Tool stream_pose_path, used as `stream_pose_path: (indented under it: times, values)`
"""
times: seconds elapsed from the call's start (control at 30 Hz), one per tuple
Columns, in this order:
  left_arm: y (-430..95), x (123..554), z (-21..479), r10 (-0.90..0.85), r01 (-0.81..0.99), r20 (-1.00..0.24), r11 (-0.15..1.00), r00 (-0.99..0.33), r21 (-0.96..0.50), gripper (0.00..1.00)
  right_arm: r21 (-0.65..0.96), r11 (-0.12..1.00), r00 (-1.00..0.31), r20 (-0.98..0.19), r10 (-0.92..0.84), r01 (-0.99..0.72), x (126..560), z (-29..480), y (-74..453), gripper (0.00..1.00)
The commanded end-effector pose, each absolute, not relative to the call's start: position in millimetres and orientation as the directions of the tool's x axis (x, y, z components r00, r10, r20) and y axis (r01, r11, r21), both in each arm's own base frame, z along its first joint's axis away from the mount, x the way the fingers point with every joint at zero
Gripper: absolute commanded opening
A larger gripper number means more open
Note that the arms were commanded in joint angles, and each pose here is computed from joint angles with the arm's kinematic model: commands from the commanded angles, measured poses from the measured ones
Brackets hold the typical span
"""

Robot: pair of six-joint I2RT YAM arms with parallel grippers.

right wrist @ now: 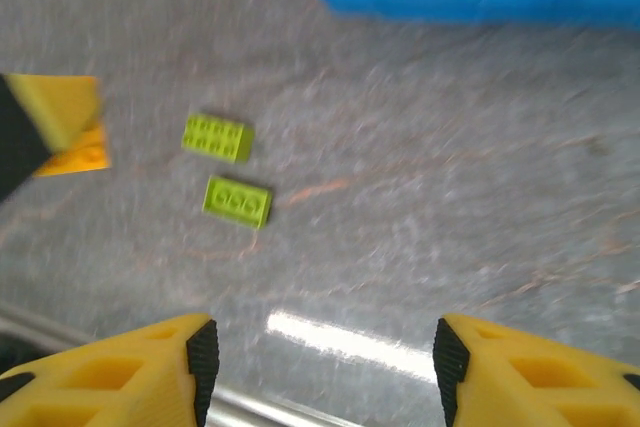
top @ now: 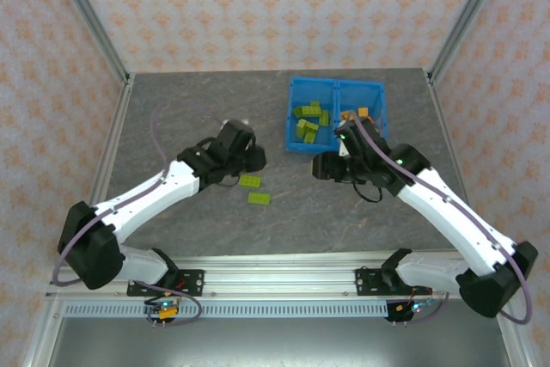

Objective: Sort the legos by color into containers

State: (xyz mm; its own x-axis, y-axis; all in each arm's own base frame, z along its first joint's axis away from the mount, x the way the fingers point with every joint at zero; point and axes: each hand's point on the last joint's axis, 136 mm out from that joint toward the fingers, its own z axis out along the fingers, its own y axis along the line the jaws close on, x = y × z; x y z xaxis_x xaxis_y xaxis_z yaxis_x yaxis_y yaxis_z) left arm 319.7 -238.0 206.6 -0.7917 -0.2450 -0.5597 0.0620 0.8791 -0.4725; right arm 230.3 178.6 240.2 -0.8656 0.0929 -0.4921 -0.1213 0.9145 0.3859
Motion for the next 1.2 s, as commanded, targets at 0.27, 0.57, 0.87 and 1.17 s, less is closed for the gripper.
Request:
stream_pose_path:
  times: [0.27, 0.57, 0.87, 1.17]
  values:
    - [-389.1, 397.1, 261.3, -0.059, 0.367, -0.731, 0.835, -0.68, -0.41, 0.17, 0.338, 0.931, -0.614, -0.709, 0.347, 0.136, 228.2, 290.1, 90.7, 0.64]
    - [-479.8, 476.3, 253.6, -0.085, 0.422, -0.783, 0.804, -0.616, -0.418, 0.17, 0.353, 0.913, -0.559, -0.723, 0.406, 0.206, 197.5, 288.7, 53.3, 0.68]
    - [-505.3, 531.5, 217.3, -0.115, 0.456, -0.893, 0.827, -0.434, -0.328, 0.19, 0.334, 0.921, -0.557, -0.734, 0.389, 0.203, 185.0, 286.5, 41.6, 0.69]
    - [-509.7, 521.5, 271.0, -0.165, 0.507, -0.914, 0.789, -0.369, -0.347, 0.48, 0.336, 0.925, -0.557, -0.741, 0.375, 0.177, 185.9, 285.0, 44.7, 0.7]
